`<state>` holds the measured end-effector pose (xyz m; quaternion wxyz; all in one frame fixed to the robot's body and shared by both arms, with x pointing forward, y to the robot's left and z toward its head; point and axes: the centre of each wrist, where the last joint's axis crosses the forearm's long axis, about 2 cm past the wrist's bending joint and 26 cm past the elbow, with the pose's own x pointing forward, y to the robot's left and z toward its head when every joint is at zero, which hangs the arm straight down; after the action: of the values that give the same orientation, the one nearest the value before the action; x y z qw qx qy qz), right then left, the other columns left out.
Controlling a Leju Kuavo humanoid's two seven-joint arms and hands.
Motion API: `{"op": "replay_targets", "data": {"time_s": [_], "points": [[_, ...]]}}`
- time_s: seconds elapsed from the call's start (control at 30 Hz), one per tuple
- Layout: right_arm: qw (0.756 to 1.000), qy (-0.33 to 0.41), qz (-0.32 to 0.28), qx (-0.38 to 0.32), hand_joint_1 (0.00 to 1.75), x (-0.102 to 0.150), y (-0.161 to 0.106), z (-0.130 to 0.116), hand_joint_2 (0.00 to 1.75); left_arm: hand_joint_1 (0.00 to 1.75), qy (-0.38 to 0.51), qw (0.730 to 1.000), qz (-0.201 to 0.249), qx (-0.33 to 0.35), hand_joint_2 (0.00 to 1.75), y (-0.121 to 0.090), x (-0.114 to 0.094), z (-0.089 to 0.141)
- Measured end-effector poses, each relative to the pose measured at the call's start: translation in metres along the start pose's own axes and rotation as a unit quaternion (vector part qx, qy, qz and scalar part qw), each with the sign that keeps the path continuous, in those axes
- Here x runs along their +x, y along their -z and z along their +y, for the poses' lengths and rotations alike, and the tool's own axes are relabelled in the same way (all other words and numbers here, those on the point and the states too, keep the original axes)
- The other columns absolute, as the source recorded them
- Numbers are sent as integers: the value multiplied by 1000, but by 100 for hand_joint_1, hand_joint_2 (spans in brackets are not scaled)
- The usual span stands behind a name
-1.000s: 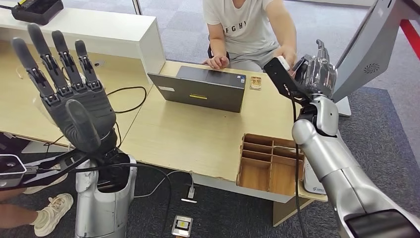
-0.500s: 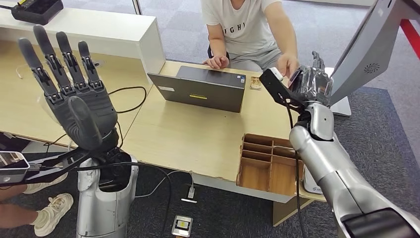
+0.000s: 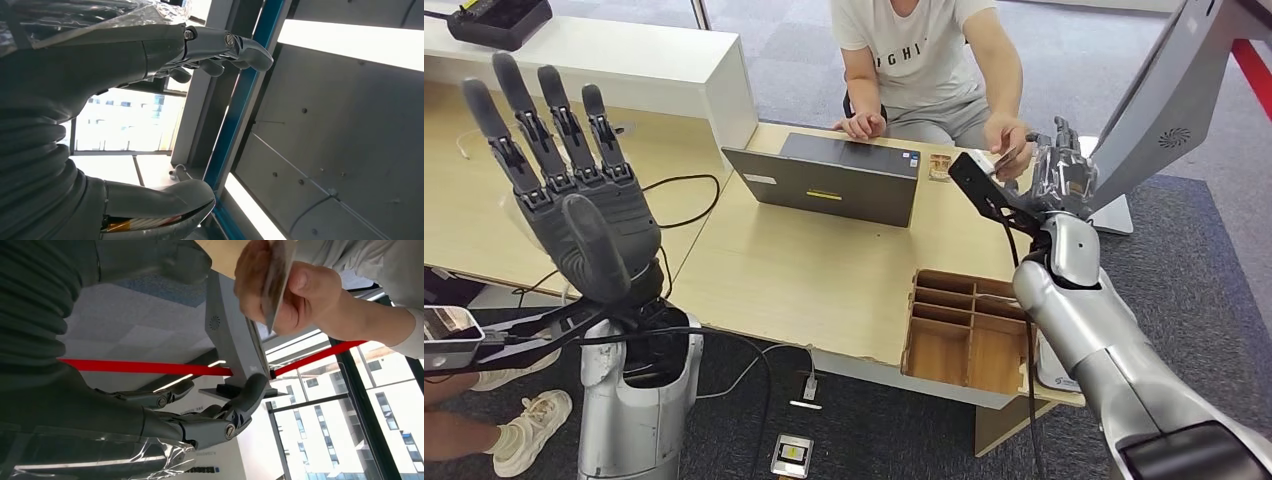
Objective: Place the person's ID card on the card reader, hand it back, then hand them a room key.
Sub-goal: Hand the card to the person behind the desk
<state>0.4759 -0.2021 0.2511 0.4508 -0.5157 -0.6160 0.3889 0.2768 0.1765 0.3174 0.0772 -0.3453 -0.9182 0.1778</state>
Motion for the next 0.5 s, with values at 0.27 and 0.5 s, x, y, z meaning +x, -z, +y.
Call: {"op": "replay_targets", "data": {"time_s": [0.27,0.5], "points": [[998,50,-27,-39,0,-14,5,-9,175,0,12,1000,7,10,175,-5,2,3],[988,142,-41,-50,0,-23,-4,-9,175,0,30,999,13,14,175,-10,6,6]]}}
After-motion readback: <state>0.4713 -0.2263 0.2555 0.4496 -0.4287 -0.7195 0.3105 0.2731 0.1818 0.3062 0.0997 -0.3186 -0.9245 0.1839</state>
